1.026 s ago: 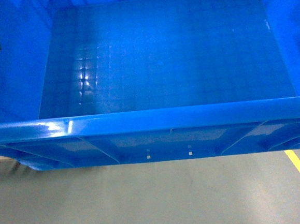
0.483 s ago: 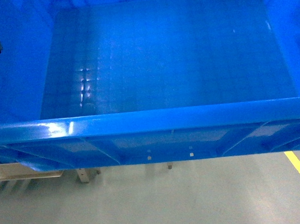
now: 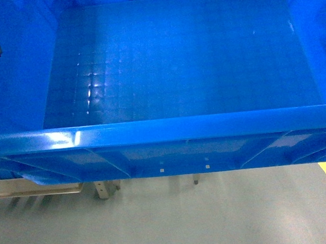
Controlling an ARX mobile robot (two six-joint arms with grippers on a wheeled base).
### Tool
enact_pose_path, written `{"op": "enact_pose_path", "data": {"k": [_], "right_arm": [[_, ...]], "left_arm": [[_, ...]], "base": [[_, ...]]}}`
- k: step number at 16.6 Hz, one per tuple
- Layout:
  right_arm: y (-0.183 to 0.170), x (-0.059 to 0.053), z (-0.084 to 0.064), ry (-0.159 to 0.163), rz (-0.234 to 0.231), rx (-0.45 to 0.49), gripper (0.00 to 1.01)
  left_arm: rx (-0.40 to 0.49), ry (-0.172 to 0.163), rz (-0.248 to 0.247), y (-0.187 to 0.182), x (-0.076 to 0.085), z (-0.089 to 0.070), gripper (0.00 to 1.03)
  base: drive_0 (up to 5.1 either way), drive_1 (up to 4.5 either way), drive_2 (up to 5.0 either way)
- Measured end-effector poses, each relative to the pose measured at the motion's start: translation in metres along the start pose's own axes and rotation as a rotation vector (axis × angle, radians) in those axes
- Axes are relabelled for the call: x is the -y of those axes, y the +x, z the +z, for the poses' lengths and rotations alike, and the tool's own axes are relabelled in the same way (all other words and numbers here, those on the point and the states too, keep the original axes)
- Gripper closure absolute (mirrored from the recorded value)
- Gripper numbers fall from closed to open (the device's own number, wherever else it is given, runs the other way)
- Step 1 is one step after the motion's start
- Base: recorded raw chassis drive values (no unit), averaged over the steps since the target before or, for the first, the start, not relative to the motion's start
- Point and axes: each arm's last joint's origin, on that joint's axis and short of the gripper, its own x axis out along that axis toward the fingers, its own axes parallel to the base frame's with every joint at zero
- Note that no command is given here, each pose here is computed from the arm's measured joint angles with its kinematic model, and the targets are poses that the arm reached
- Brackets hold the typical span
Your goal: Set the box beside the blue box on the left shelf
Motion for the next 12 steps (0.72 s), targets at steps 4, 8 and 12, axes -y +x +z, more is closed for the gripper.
{"op": "enact_pose_path", "data": {"k": [4,8,12], "right_arm": [[0.0000,0.0000,-0.0004,-0.001,0.000,-0.004,0.80],[0.0000,0.0000,0.0001,0.000,0.000,0.001,0.80],[0.0001,-0.0001,0.0000,0.000,0.002,0.001,0.80]], "left_arm": [[-0.004,0.001,0.000,0.0000,0.0000,-0.0004,0.83],[0.001,-0.002,0.001,0.0001,-0.0003,0.0001,0.83],[0.001,-0.001,0.002,0.0001,-0.0004,0.0001,0.83]], "base": [[-4.9,2.55,2.6],[-5.1,2.38,2.4],[-5.0,2.41,2.4]]}}
